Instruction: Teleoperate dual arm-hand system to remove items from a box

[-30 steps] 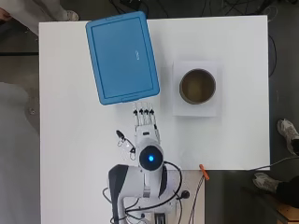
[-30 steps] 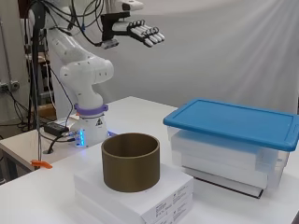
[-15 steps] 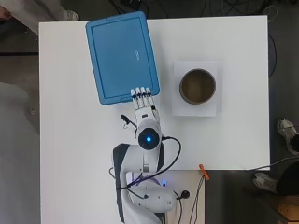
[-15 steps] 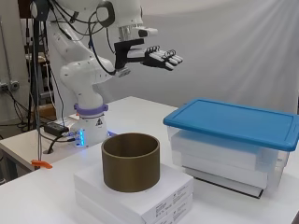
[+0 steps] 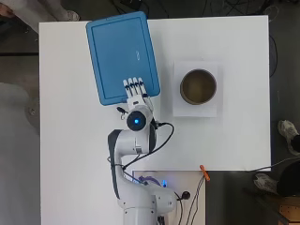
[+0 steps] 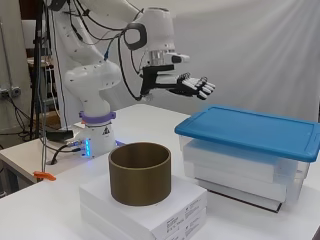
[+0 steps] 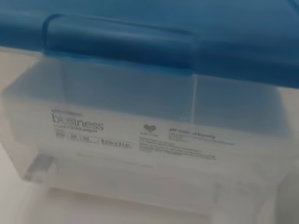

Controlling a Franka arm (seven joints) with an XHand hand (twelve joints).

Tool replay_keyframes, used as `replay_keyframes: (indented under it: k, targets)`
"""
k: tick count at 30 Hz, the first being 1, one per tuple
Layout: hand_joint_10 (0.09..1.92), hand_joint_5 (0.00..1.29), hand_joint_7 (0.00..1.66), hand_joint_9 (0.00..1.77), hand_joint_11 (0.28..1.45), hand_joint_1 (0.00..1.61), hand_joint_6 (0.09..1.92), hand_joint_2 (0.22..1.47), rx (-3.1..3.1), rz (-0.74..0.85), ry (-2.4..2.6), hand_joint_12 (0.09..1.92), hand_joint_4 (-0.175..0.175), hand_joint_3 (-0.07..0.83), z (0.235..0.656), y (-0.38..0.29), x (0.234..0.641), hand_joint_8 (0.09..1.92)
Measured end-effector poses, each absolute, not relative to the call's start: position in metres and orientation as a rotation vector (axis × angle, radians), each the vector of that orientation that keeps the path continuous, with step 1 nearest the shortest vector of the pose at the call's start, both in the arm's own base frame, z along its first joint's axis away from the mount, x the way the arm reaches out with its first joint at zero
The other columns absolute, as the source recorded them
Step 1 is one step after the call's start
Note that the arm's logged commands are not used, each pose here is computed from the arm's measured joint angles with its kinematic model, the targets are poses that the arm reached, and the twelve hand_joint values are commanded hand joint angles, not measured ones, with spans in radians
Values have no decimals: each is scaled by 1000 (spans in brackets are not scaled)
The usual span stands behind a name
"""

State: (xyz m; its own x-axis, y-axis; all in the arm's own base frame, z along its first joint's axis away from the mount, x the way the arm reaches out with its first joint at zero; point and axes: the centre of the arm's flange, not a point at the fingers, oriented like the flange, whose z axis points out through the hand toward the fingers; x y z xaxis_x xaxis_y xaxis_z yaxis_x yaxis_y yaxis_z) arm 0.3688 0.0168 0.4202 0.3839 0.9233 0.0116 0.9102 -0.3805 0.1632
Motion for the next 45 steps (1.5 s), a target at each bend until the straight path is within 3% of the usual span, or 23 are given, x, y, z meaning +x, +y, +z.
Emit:
replay_keyframes:
  k: [5,13,19,20,21,22,23,25,27,30,35,37,38,40,41,42,43,45]
  targets:
    - [87,96,181,283,434,190,87,824,2530,-27,1753,87,-33,-14,356,22,393,87]
    - [87,34,77,231,425,375,87,727,2378,-99,1759,87,-32,-13,363,44,402,87]
    - [87,39,88,242,420,516,87,824,2358,-130,1721,87,-27,28,359,52,404,87]
    - [87,43,88,245,420,651,87,892,2350,-132,1713,87,-25,52,357,54,404,87]
    - [87,76,98,271,431,835,87,992,2345,-127,1708,87,-20,88,356,56,404,87]
    - [87,248,255,397,453,975,87,1095,2343,-125,1700,87,-35,89,355,57,405,87]
    - [87,434,444,548,487,1041,87,1165,2348,-131,1685,87,-54,67,355,58,406,87]
    - [87,625,618,668,500,1049,87,1235,2392,-141,1604,87,-75,28,358,61,408,87]
    - [87,697,657,674,482,961,87,1282,2448,-135,1536,87,-74,22,361,59,409,87]
    - [87,797,713,699,474,881,87,1324,2434,-125,1578,87,-45,10,382,53,413,87]
    - [87,814,709,683,470,867,87,1373,2365,23,1686,87,-48,10,475,52,415,87]
    - [87,688,784,761,511,911,989,1341,2384,51,1715,87,-29,11,487,54,416,87]
    - [87,655,843,835,553,897,1249,1331,2370,56,1753,87,20,5,490,55,417,87]
    - [87,746,811,979,665,1082,1417,1255,2281,88,1873,87,-90,15,495,56,427,720]
    - [370,767,801,989,704,1191,1429,1217,2228,122,1921,87,-129,12,500,55,436,912]
    - [702,731,786,965,728,1262,1451,1204,2166,172,1965,87,-152,8,509,57,449,1050]
    - [892,671,791,969,748,1301,1480,1199,2113,221,1991,87,-153,3,521,62,463,1121]
    - [1023,574,788,989,777,1333,1547,1201,2027,289,2032,87,-163,1,545,75,493,1198]
